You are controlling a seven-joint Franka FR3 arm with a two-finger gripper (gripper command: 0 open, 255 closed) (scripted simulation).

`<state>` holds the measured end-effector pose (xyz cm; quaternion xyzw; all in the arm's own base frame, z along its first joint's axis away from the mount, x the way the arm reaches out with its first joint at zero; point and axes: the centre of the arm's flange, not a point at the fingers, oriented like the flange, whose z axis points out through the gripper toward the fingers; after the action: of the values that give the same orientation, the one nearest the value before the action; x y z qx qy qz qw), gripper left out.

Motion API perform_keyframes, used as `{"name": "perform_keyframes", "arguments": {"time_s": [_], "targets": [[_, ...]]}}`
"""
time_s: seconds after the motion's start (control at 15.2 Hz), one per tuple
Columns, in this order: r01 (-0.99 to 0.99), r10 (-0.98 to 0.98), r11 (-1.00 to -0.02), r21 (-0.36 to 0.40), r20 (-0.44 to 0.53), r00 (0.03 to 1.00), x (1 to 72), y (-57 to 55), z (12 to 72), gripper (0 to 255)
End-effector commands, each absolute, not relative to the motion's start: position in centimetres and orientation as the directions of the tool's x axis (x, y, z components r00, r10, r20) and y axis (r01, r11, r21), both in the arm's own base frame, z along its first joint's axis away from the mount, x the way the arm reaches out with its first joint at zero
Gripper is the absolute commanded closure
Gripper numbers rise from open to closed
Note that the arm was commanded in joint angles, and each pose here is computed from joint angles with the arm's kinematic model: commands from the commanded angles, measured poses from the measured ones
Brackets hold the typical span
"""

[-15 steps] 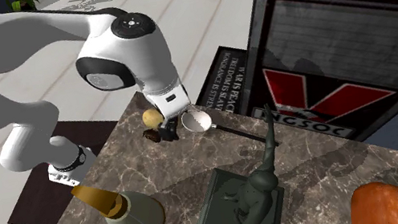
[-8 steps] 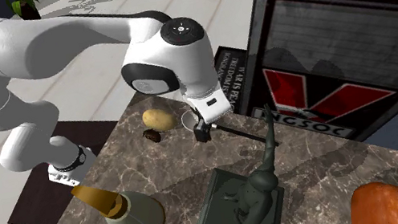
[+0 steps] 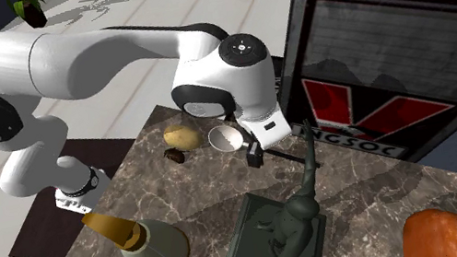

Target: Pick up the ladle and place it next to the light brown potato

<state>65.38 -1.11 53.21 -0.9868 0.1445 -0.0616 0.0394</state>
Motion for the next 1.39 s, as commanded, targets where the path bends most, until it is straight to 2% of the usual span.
{"name": "perform_keyframes", "arguments": {"time_s": [0.0, 0.66, 0.73, 1.32], "targets": [[-0.280, -0.290, -0.955, -0.096, 0.111, 0.951, 65.6, -1.0, 52.2, 0], [-0.280, -0.290, -0.955, -0.096, 0.110, 0.951, 65.8, -1.0, 50.8, 0], [-0.280, -0.290, -0.955, -0.096, 0.110, 0.951, 65.8, -1.0, 50.8, 255], [-0.280, -0.290, -0.955, -0.096, 0.111, 0.951, 65.8, -1.0, 50.8, 255]]}}
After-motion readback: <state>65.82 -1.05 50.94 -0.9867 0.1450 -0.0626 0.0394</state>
